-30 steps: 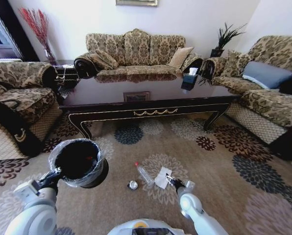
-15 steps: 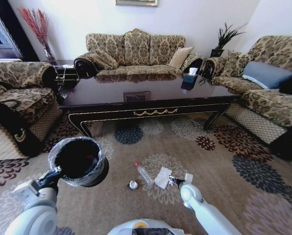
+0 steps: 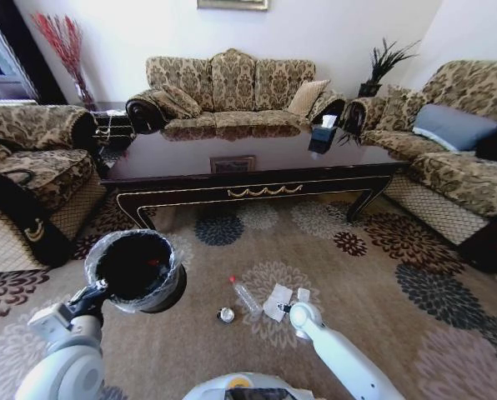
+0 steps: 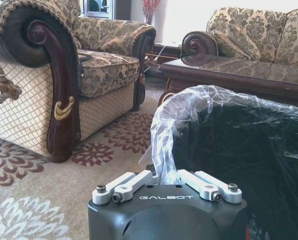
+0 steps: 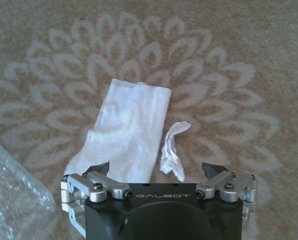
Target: Move to the front of the table and pick up the trash from the floor, then place it into the trash bin.
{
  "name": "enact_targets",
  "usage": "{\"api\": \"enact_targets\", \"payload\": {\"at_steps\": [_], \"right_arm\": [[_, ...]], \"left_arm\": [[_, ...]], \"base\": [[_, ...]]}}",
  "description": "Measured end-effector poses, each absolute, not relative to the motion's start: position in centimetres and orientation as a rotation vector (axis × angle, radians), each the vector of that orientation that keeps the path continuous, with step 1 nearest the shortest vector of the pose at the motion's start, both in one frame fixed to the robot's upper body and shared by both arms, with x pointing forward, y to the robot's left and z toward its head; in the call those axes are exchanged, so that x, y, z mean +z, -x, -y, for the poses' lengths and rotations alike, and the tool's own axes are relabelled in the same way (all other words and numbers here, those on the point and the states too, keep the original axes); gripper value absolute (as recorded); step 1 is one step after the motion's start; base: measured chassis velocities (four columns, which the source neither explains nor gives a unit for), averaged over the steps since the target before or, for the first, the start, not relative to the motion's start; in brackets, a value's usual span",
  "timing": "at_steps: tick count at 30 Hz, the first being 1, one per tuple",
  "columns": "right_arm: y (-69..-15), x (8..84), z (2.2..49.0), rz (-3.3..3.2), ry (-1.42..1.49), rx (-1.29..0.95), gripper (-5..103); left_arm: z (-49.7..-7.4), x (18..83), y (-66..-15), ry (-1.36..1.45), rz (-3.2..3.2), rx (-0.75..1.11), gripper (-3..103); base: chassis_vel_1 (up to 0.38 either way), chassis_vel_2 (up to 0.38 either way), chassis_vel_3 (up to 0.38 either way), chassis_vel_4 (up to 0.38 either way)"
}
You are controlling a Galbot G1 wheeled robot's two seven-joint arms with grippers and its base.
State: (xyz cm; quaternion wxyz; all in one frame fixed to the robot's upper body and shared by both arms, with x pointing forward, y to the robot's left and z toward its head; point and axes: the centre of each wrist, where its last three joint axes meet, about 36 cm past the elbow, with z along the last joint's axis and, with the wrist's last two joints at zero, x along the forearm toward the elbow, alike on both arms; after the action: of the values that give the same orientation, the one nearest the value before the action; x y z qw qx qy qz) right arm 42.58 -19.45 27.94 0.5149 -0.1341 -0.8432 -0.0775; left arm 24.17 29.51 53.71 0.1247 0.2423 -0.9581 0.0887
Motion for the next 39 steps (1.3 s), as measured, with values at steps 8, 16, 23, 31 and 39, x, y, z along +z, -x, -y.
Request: {"api": "enact_targets", "payload": {"at_steps": [8,16,23,31,39], "right_arm": [[-44.1,27.4,19.2,2.023,0.375,-0.244,100],[-44.4,26.7,19.6,2.019,0.385,-0.249,92],[-44.7,26.2,19.5,2.025,0.381,-0.254,71],[-44.6,25.9,19.6,2.034,0.388,-0.234,38],[-44.2,25.7,20.9,2.039,0.406,-0.206,30]], "left_arm": [[-29.6,53.6,-24.5,-0.706,2.796,0.26,3],[-29.6,53.4,-24.6,-0.706,2.793,0.256,3],[-29.7,53.3,-24.6,-0.708,2.789,0.25,3],[-29.8,53.2,-24.8,-0.709,2.79,0.246,3],[-29.8,53.3,-25.0,-0.705,2.795,0.248,3]], "base": [[0.0,0.0,0.0,0.0],[0.0,0.0,0.0,0.0],[0.0,0.0,0.0,0.0],[0.0,0.0,0.0,0.0],[0.0,0.0,0.0,0.0]]}}
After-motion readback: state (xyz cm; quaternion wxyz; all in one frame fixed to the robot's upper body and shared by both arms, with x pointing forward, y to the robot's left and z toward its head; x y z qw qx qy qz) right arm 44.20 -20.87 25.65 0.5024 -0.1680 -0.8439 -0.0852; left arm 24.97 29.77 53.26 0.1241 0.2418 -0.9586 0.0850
